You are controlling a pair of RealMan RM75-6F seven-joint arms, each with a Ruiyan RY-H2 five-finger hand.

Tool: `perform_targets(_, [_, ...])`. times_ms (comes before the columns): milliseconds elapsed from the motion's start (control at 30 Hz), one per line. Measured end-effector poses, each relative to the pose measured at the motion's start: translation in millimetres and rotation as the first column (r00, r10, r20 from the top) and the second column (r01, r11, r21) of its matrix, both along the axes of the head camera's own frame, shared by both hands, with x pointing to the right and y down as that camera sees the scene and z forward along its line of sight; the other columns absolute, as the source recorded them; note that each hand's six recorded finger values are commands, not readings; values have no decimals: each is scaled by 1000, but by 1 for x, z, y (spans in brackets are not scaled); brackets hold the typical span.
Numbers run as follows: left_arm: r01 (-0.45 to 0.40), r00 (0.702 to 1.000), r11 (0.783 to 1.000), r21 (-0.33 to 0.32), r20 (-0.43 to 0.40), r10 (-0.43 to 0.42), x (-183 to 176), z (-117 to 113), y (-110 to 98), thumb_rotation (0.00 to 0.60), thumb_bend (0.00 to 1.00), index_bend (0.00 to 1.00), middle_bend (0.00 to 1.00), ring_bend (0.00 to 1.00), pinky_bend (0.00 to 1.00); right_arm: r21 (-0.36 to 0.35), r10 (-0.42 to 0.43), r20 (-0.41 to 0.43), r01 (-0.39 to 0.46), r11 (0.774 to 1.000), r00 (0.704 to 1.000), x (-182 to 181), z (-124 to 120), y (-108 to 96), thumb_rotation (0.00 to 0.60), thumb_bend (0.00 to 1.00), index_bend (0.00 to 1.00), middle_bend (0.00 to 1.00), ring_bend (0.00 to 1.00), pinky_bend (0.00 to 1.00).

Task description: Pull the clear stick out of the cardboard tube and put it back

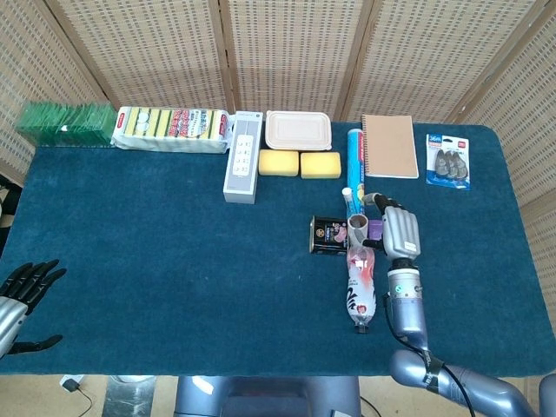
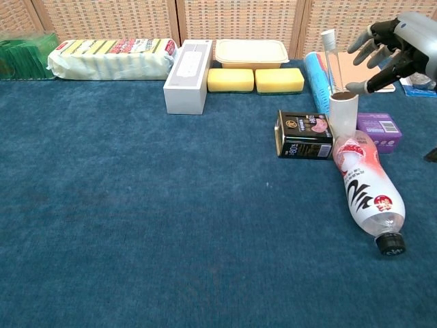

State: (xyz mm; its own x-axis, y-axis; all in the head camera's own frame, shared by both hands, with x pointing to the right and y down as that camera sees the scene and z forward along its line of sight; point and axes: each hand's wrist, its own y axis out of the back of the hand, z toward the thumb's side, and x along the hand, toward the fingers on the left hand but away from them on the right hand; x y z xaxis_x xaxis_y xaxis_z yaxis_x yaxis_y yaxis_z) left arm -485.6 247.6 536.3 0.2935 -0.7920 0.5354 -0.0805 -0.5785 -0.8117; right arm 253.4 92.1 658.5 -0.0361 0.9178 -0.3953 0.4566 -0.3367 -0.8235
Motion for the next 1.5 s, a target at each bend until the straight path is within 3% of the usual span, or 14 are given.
perform_targets(700, [6, 1000, 1000, 1, -6, -6, -2, -1, -2, 549, 84, 34, 12, 0, 0, -27, -23, -22, 23, 999, 999, -18, 18, -5, 595, 279, 316, 364, 336, 347])
perform_targets(1500, [9, 1000, 1000, -8, 2, -9, -1, 2, -4, 549, 84, 34, 14, 0, 0, -31, -29, -73, 27, 999, 997, -16, 21, -10, 600, 294, 435, 448, 404, 366])
